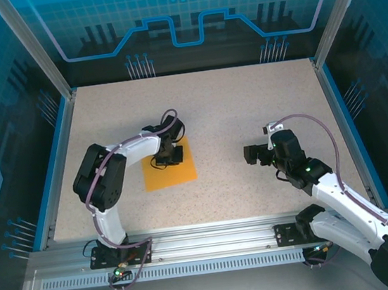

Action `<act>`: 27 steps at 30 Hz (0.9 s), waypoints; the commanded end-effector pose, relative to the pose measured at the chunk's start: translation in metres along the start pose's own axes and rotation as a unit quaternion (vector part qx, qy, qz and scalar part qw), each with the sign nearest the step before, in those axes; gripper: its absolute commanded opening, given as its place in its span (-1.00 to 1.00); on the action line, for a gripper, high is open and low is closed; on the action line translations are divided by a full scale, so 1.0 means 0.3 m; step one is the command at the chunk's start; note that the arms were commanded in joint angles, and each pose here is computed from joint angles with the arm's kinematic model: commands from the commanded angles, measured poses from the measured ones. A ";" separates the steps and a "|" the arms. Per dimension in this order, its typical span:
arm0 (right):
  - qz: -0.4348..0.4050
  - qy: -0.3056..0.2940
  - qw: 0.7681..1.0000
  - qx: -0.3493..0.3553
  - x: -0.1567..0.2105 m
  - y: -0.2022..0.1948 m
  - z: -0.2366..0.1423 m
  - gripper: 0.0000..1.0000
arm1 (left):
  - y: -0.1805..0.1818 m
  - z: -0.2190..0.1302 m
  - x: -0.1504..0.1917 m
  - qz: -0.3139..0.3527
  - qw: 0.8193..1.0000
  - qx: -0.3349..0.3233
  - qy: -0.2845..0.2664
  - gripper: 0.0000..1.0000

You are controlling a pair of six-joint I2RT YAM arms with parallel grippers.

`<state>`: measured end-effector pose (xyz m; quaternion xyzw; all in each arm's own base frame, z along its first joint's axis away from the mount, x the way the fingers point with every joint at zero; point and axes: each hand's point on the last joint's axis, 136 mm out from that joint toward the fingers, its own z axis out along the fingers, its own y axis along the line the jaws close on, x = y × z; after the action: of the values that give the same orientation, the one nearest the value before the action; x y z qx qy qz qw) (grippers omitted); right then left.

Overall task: Fold a paper plane with a square sheet of paper (fold left side to right side)
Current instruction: Move the square sheet of paper to the center of the table.

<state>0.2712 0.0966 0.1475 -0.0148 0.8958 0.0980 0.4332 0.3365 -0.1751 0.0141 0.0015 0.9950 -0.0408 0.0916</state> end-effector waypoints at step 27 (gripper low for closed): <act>0.014 0.037 0.999 -0.004 0.049 0.017 0.003 1.00 | -0.249 -0.154 -0.145 0.032 0.993 0.114 -0.031 -0.15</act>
<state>0.2615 0.0940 0.1337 0.0014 0.9092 0.0976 0.4049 0.3793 -0.2427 0.0375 0.0333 0.9856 -0.1259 0.1081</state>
